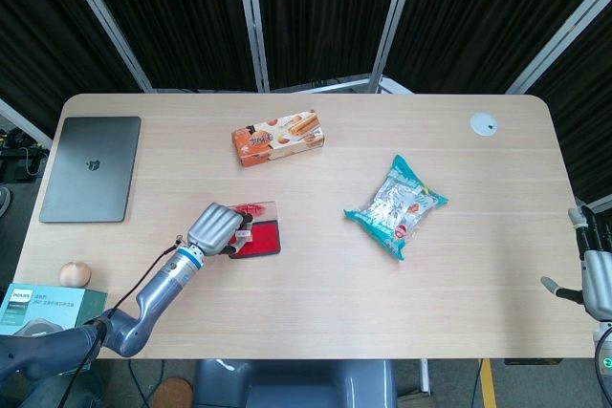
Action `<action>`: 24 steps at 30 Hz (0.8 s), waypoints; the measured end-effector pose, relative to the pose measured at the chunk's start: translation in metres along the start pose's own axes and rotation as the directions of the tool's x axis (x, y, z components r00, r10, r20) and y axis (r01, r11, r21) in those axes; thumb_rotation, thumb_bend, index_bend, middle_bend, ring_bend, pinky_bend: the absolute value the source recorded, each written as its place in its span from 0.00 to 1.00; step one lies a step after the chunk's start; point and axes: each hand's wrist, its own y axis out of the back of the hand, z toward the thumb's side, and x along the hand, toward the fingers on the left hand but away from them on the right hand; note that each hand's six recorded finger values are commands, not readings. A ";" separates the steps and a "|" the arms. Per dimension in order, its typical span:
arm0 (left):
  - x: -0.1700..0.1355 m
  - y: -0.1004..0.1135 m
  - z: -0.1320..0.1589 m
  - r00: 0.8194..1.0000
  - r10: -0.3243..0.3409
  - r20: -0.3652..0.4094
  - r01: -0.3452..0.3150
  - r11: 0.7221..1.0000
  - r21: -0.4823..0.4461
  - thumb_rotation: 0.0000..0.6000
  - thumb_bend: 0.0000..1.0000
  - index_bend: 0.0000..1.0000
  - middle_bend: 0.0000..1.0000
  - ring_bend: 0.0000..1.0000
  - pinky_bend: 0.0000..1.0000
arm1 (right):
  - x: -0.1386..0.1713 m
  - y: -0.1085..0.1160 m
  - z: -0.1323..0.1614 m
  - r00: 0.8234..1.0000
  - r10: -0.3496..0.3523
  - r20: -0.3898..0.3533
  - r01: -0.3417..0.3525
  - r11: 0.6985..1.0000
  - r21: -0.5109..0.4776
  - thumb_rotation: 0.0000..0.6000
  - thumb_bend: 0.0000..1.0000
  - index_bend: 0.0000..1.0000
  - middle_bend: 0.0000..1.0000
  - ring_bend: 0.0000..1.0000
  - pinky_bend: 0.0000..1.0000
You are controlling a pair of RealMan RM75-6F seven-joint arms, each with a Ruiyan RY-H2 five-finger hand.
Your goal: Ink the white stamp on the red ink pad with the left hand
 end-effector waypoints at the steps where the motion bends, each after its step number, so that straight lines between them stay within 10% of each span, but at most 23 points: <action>1: 0.000 0.000 0.000 1.000 0.000 0.000 0.000 1.000 0.000 1.00 0.46 0.54 0.55 0.90 0.92 | 0.000 0.000 0.000 1.000 0.000 0.000 0.000 1.000 0.000 1.00 0.00 0.00 0.00 0.00 0.00; 24: 0.006 -0.016 0.004 1.000 -0.002 0.005 0.001 0.998 0.060 1.00 0.46 0.56 0.55 0.90 0.92 | -0.002 -0.001 -0.004 1.000 0.000 0.009 0.000 1.000 -0.008 1.00 0.00 0.00 0.00 0.00 0.00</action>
